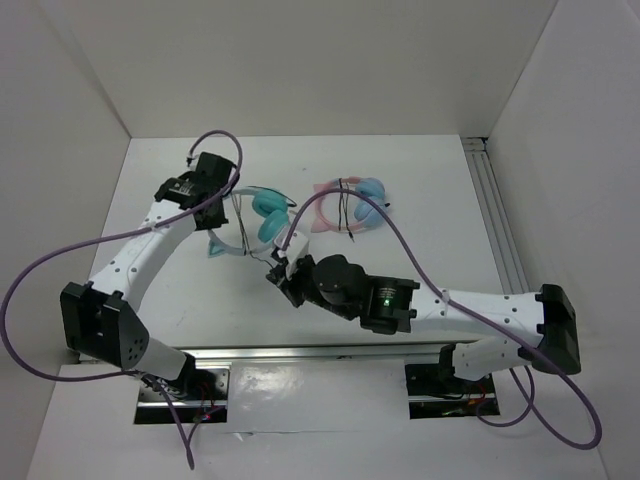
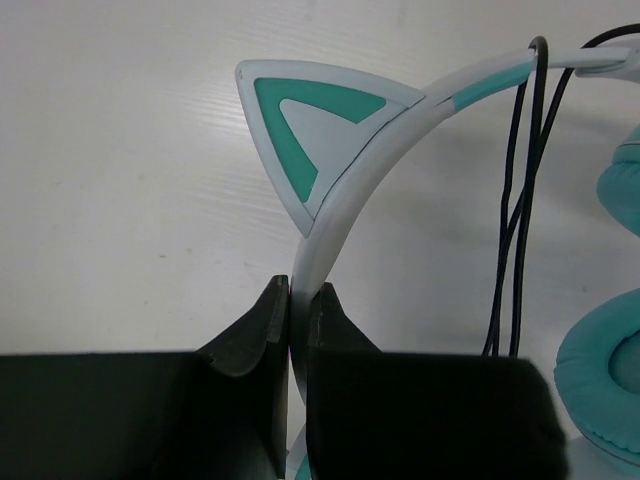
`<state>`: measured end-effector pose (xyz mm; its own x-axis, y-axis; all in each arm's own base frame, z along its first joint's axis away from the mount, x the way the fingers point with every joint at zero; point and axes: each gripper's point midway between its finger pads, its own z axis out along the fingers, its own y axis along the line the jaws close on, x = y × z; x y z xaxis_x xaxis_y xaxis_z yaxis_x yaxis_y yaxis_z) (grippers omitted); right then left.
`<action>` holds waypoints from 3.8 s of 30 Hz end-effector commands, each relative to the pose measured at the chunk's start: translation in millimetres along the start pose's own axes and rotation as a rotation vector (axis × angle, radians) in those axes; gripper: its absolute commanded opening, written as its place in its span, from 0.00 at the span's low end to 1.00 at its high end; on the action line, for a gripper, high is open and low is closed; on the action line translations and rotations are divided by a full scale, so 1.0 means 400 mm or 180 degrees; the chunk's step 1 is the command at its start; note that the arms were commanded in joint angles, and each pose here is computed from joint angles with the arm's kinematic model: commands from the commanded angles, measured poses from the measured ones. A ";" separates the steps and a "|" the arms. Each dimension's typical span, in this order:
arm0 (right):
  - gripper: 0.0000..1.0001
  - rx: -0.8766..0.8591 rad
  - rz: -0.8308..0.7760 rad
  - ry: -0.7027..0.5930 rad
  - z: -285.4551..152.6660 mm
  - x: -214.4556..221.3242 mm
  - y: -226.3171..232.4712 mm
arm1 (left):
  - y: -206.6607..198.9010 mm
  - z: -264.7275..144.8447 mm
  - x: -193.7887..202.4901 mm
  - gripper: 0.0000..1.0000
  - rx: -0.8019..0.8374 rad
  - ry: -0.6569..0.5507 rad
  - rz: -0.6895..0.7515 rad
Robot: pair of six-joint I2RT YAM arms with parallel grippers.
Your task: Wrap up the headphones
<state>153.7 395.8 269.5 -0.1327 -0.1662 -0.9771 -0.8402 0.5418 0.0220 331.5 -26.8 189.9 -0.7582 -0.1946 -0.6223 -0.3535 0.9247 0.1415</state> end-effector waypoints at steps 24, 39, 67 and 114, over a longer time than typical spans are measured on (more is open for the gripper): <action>0.10 0.1469 -0.0829 0.0911 0.023 0.148 -0.479 | -0.189 -0.330 0.345 0.00 0.2003 0.0015 0.1544; 0.88 0.1799 -0.0564 0.0973 0.007 0.170 -0.596 | -0.250 -0.359 0.261 0.00 0.2024 -0.0082 0.1362; 1.00 0.1922 0.0582 0.0307 -0.207 -0.012 -0.541 | -0.196 -0.142 0.079 0.00 0.1701 -0.0037 0.0650; 1.00 0.1507 0.0620 0.0161 -0.260 -0.063 -0.427 | -0.271 0.453 -0.161 0.90 0.1107 0.0214 0.0444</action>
<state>250.5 220.5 299.9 -0.3177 -0.0726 -0.9454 -0.4480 0.8902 0.0822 505.0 -46.5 53.0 -0.8644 -0.0258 -0.5021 -0.0311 0.9995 0.0022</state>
